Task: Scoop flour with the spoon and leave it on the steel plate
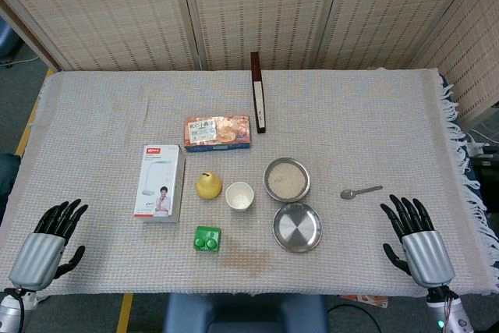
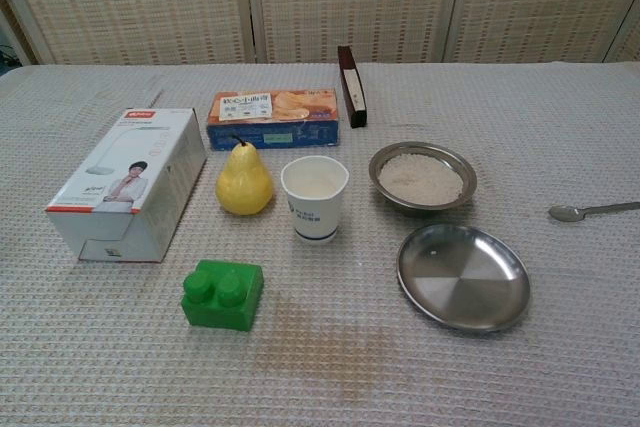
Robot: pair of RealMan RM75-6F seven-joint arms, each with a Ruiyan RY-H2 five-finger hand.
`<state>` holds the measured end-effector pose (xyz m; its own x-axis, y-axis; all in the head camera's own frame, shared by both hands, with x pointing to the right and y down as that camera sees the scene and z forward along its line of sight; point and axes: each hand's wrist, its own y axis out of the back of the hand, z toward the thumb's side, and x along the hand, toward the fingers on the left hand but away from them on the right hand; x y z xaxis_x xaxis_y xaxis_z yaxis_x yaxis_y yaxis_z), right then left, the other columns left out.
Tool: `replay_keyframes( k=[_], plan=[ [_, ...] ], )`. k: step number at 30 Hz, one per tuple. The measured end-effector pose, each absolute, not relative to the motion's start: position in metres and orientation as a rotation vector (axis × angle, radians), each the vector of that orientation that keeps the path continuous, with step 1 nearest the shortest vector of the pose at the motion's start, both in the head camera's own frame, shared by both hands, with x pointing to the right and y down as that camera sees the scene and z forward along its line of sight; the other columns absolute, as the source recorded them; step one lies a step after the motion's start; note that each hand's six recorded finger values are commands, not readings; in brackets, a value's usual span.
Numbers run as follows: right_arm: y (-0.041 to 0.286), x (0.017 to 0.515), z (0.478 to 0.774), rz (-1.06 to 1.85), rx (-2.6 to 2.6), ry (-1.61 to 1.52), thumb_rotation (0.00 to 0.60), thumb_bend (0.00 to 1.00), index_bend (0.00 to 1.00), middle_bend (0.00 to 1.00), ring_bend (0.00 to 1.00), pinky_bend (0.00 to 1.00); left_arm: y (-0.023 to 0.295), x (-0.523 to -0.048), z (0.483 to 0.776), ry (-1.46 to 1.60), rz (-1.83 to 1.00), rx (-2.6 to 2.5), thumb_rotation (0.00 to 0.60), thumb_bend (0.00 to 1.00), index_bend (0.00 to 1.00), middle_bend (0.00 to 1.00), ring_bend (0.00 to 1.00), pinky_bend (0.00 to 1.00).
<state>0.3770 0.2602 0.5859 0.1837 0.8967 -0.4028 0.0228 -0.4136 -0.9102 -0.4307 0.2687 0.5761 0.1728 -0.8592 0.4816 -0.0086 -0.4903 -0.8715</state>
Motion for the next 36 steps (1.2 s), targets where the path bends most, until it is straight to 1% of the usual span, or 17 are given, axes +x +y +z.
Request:
replay_keyframes(
  k=[4,7,9,11,13,17,21,27,36],
  plan=[
    [0.259,0.377,0.588,1.346,-1.634,-0.885,0.600,0.24,0.15,0.00,0.00,0.00,0.269,-0.431,0.577,0.839,-1.419,-1.691,0.600,0.39,0.00,0.00,0.00,0.10],
    [0.258,0.377,0.590,1.350,-1.637,-0.882,0.600,0.24,0.20,0.00,0.00,0.00,0.269,-0.431,0.577,0.841,-1.422,-1.693,0.600,0.39,0.00,0.00,0.00,0.10],
    [0.255,0.376,0.596,1.360,-1.648,-0.868,0.600,0.24,0.24,0.00,0.00,0.00,0.270,-0.431,0.577,0.837,-1.425,-1.692,0.600,0.39,0.00,0.00,0.00,0.10],
    [0.247,0.374,0.606,1.373,-1.658,-0.848,0.600,0.24,0.29,0.00,0.00,0.00,0.270,-0.430,0.577,0.829,-1.422,-1.695,0.600,0.39,0.00,0.00,0.00,0.10],
    [0.234,0.372,0.623,1.397,-1.675,-0.818,0.600,0.25,0.34,0.00,0.00,0.00,0.271,-0.429,0.578,0.826,-1.425,-1.700,0.600,0.39,0.00,0.00,0.00,0.10],
    [0.207,0.361,0.657,1.435,-1.722,-0.762,0.600,0.29,0.45,0.00,0.00,0.00,0.270,-0.429,0.578,0.825,-1.431,-1.701,0.600,0.39,0.00,0.00,0.00,0.10],
    [0.182,0.352,0.685,1.453,-1.707,-0.719,0.600,0.30,0.47,0.00,0.00,0.00,0.270,-0.430,0.578,0.826,-1.436,-1.701,0.600,0.39,0.00,0.00,0.00,0.10],
    [0.165,0.352,0.714,1.522,-1.678,-0.670,0.600,0.30,0.47,0.00,0.00,0.00,0.270,-0.432,0.580,0.824,-1.444,-1.705,0.600,0.39,0.00,0.00,0.00,0.10],
    [0.151,0.364,0.733,1.601,-1.639,-0.634,0.600,0.30,0.48,0.00,0.00,0.00,0.270,-0.432,0.583,0.816,-1.455,-1.706,0.600,0.39,0.00,0.00,0.00,0.10]
  ],
)
